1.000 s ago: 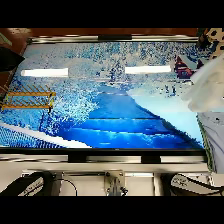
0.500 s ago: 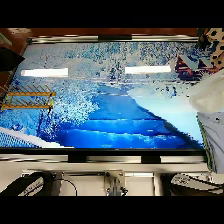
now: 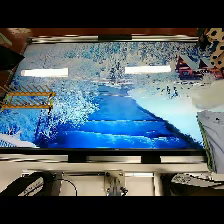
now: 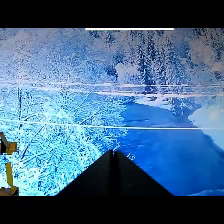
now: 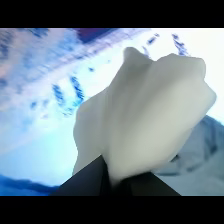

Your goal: Fold the shirts.

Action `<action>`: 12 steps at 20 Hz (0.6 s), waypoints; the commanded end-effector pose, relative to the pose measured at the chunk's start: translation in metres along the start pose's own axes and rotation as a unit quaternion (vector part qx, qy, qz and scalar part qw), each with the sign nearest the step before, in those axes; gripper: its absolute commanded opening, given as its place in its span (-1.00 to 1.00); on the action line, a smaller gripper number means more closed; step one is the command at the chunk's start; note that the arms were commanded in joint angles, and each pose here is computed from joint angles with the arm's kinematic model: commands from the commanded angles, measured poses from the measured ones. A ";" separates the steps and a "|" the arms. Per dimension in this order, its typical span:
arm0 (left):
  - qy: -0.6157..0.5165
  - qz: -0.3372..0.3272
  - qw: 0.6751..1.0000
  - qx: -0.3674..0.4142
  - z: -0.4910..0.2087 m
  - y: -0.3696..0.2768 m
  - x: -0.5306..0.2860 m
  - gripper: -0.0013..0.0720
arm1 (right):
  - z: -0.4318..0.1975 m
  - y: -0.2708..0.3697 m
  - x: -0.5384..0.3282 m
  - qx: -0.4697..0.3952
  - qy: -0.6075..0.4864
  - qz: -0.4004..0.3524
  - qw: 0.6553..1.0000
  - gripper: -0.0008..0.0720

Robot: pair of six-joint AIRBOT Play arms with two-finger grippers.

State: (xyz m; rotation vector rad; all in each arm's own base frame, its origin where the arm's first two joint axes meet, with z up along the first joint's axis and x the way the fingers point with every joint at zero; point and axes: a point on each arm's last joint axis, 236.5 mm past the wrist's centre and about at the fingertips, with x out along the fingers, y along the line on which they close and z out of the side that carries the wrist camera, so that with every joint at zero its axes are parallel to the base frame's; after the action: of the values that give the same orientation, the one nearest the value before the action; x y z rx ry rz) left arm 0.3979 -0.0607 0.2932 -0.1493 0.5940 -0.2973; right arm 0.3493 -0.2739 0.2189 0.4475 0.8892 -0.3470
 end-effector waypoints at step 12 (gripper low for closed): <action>-0.002 -0.017 1.000 -0.007 0.001 -0.009 0.000 -0.88 | -0.176 -0.173 -0.054 0.241 0.190 -0.214 0.927 -0.79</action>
State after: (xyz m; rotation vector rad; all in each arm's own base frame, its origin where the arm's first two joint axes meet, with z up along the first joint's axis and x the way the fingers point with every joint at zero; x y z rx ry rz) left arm 0.3970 -0.0664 0.2954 -0.1699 0.5903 -0.3163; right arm 0.1610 -0.3327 0.1504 0.7138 1.2103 -0.8222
